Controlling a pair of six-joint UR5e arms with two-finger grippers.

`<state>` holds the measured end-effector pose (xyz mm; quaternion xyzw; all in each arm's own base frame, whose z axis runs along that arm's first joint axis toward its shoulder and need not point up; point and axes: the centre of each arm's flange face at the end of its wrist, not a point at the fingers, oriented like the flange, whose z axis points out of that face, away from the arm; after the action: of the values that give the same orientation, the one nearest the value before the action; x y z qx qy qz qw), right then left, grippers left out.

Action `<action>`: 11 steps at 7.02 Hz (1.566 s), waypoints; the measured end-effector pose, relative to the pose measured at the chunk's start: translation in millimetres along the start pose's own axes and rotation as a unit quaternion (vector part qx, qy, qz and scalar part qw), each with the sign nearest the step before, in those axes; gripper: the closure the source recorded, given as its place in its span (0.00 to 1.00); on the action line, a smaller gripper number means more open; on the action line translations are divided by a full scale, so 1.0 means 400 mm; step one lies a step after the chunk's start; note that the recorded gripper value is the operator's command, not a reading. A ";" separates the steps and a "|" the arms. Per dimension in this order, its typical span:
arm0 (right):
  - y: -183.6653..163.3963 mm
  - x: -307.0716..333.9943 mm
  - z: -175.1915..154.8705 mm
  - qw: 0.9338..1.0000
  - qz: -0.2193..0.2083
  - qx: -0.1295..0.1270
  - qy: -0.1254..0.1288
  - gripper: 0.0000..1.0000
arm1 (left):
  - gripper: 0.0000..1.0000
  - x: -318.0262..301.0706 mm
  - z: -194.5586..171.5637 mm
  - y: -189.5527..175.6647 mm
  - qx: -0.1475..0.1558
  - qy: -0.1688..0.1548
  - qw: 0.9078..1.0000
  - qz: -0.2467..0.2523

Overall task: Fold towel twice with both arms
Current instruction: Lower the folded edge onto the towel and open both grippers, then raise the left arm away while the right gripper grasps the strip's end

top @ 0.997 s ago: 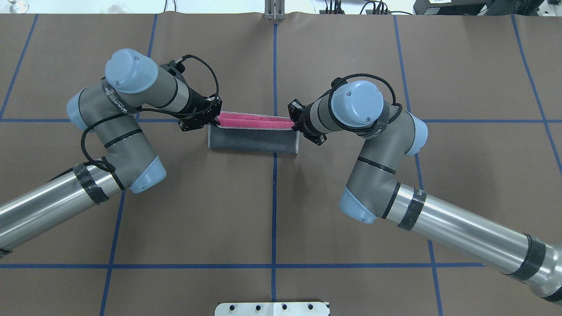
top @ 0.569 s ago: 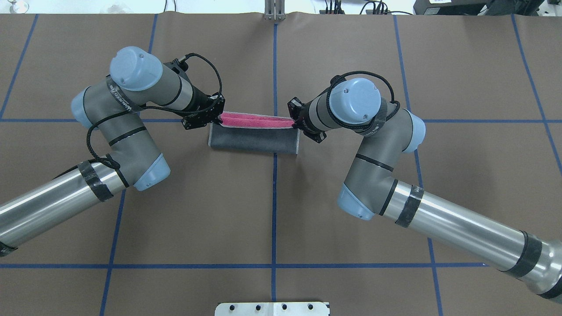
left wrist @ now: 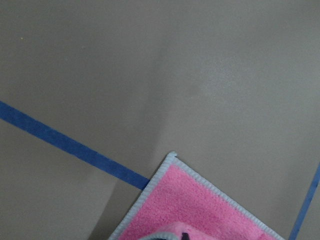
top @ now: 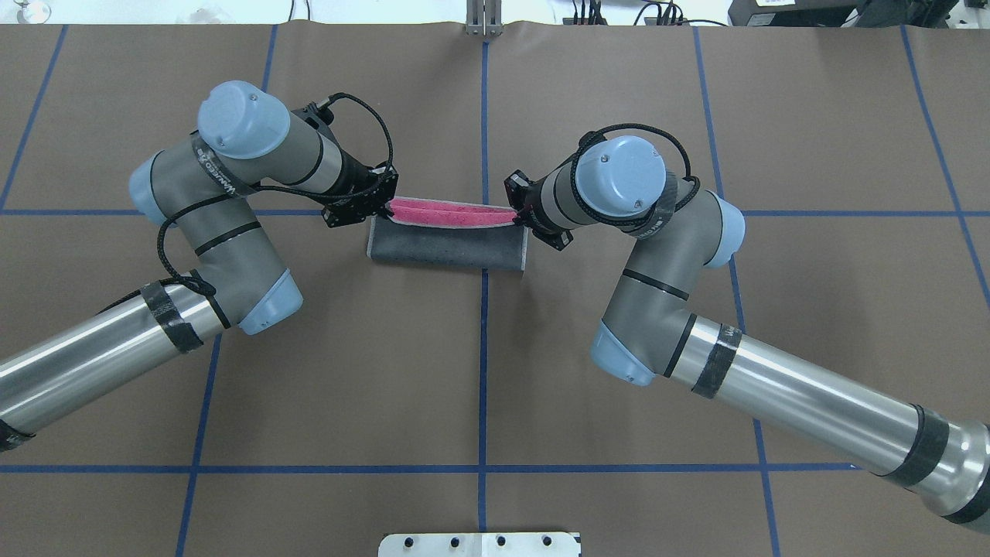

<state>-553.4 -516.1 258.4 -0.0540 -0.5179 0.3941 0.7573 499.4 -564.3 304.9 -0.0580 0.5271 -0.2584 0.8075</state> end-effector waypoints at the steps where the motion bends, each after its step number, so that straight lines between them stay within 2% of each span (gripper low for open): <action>1: -0.002 0.002 0.005 1.000 -0.001 -0.002 -0.004 0.84 | 0.62 0.001 0.000 0.000 0.000 0.000 1.000 0.000; 2: -0.006 0.004 0.012 1.000 -0.002 -0.004 -0.009 0.23 | 0.01 0.001 0.000 0.000 0.000 0.000 1.000 -0.002; 3: -0.010 0.002 0.014 1.000 -0.003 -0.005 -0.013 0.01 | 0.00 0.001 0.002 -0.001 0.001 0.000 1.000 -0.004; 7: -0.043 -0.019 -0.001 1.000 0.001 -0.003 -0.020 0.00 | 0.00 0.010 0.002 -0.001 0.002 0.001 1.000 -0.006; 8: -0.044 -0.022 -0.006 1.000 -0.009 -0.005 -0.020 0.00 | 0.00 0.021 -0.002 0.000 0.002 0.003 1.000 -0.005; 10: -0.037 -0.023 -0.024 0.999 -0.034 -0.029 -0.009 0.00 | 0.00 0.053 -0.036 -0.023 0.003 0.011 1.000 -0.003; 11: -0.033 -0.018 -0.033 0.998 -0.038 -0.040 0.002 0.00 | 0.00 0.058 -0.069 -0.058 -0.008 0.009 1.000 -0.003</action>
<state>-536.6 -525.6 253.5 -0.0653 -0.5331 0.3440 0.7702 474.0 -590.3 282.3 -0.0639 0.5360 -0.2574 0.8015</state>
